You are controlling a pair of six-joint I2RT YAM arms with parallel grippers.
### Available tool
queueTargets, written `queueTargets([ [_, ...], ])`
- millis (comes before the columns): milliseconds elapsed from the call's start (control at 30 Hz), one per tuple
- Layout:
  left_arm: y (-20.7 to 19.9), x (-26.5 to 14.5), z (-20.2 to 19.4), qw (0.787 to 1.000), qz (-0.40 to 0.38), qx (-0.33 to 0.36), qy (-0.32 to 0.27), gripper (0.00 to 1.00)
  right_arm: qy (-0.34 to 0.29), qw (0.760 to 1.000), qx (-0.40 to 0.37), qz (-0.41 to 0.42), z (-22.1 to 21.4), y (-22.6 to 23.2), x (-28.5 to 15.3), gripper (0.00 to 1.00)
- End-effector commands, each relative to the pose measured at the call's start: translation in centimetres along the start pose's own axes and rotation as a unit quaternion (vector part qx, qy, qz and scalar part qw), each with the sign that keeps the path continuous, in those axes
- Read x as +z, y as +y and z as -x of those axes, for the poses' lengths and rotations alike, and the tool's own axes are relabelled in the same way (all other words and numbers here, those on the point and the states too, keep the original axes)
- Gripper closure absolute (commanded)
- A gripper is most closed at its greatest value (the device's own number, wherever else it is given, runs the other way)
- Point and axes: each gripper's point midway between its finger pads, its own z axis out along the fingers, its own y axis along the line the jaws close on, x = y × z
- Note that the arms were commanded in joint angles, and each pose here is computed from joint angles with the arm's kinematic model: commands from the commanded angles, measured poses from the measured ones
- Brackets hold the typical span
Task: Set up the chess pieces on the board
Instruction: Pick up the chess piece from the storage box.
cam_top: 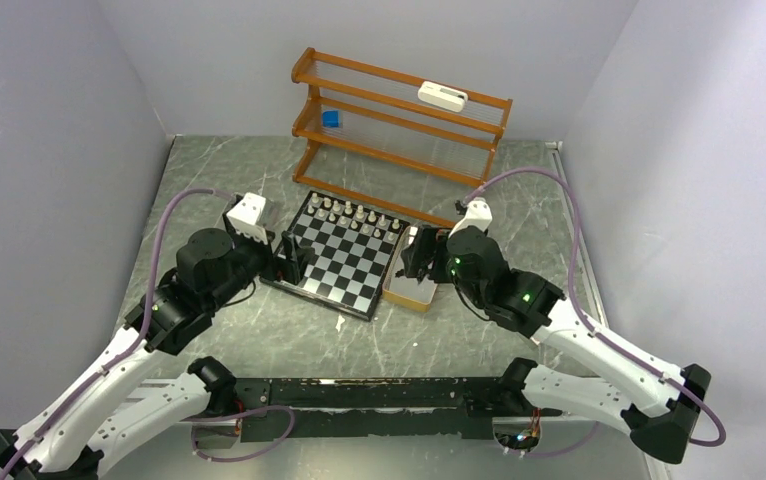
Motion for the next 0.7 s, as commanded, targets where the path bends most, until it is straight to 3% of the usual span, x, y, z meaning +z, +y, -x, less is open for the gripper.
queueTargets([
  [0,1.1,-0.8,-0.3,0.999,0.024,0.021,0.003,0.03,0.020,1.000,-0.022,-0.004,-1.3,-0.4,0.5,0.01],
  [200,1.9,-1.4,-1.0,0.999,0.038,0.024,0.002,0.02,0.064,0.991,-0.070,-0.098,-3.9,-3.8,2.3,0.13],
  [333,1.6,-1.2,-1.0,0.999,0.031,0.020,-0.001,0.03,0.090,0.984,-0.091,-0.127,-5.4,-4.7,3.8,0.40],
  [433,1.6,-1.1,-1.2,0.999,0.032,0.026,0.006,0.02,0.088,0.982,-0.093,-0.136,-5.9,-5.4,4.7,0.52],
  [667,1.8,-1.2,-1.1,0.999,0.036,0.029,0.002,0.02,0.102,0.984,-0.075,-0.125,-6.5,-6.1,7.3,0.61],
])
